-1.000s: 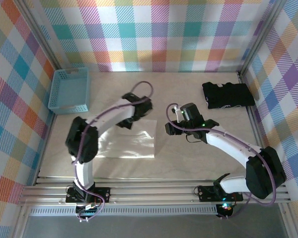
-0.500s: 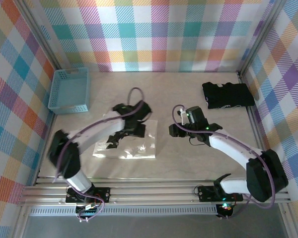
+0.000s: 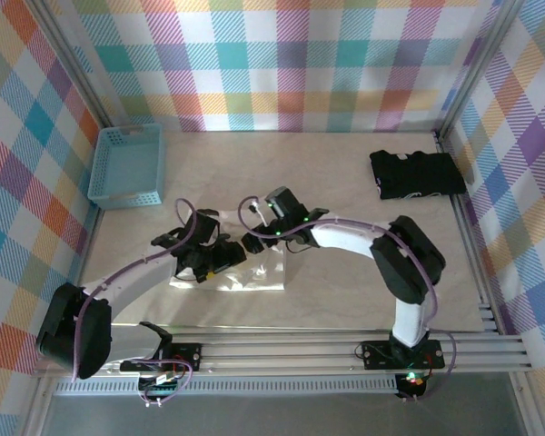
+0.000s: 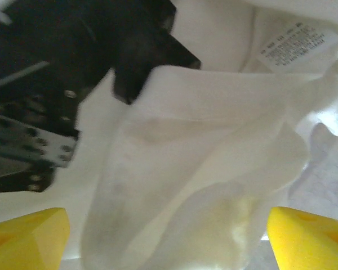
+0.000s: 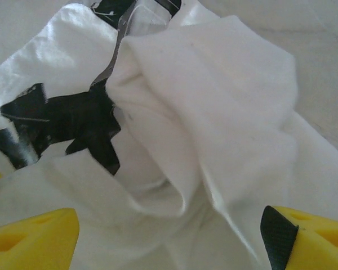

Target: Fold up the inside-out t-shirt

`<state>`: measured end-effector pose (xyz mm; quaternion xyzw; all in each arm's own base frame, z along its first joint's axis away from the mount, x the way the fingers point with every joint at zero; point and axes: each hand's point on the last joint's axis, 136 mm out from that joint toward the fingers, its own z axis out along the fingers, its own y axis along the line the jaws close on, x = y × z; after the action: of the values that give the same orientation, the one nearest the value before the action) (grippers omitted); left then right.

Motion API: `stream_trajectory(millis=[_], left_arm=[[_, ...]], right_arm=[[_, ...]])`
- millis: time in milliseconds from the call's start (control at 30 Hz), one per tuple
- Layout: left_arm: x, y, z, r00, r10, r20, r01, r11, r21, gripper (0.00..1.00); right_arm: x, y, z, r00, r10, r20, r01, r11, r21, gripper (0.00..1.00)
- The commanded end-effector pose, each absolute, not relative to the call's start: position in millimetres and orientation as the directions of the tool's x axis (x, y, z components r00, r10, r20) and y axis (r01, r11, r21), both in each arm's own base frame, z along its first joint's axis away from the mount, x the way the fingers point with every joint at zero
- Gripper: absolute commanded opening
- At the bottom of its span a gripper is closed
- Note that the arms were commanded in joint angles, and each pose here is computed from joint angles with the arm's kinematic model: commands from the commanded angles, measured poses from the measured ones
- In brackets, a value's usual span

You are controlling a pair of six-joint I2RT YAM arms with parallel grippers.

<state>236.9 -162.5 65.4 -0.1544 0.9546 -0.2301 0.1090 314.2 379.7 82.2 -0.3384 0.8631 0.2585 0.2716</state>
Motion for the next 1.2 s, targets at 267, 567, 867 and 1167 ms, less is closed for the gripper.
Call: stream_trajectory(millis=[267,567,867,1167], left_arm=[[251,-210,96,-0.920,-0.328,-0.215,-0.087,0.706,-0.703,0.89],[236,-281,102,-0.931,-0.037,-0.362,0.212,0.752,-0.624,0.89],[217,-337,113,-0.877,0.203,-0.436,0.442,0.696,-0.566,0.89],[264,-216,155,-0.854,-0.172,-0.491,0.170,0.801,-0.574,0.88]], right_arm=[[362,378,73,-0.702,-0.343,-0.624,-0.620,0.726,0.299,0.74],[360,343,78,-0.865,-0.106,-0.491,-0.406,0.722,0.560,0.54],[367,298,98,-0.926,0.053,-0.373,-0.253,0.645,0.722,0.51],[342,326,125,-0.776,-0.194,-0.600,-0.568,0.629,0.531,0.71]])
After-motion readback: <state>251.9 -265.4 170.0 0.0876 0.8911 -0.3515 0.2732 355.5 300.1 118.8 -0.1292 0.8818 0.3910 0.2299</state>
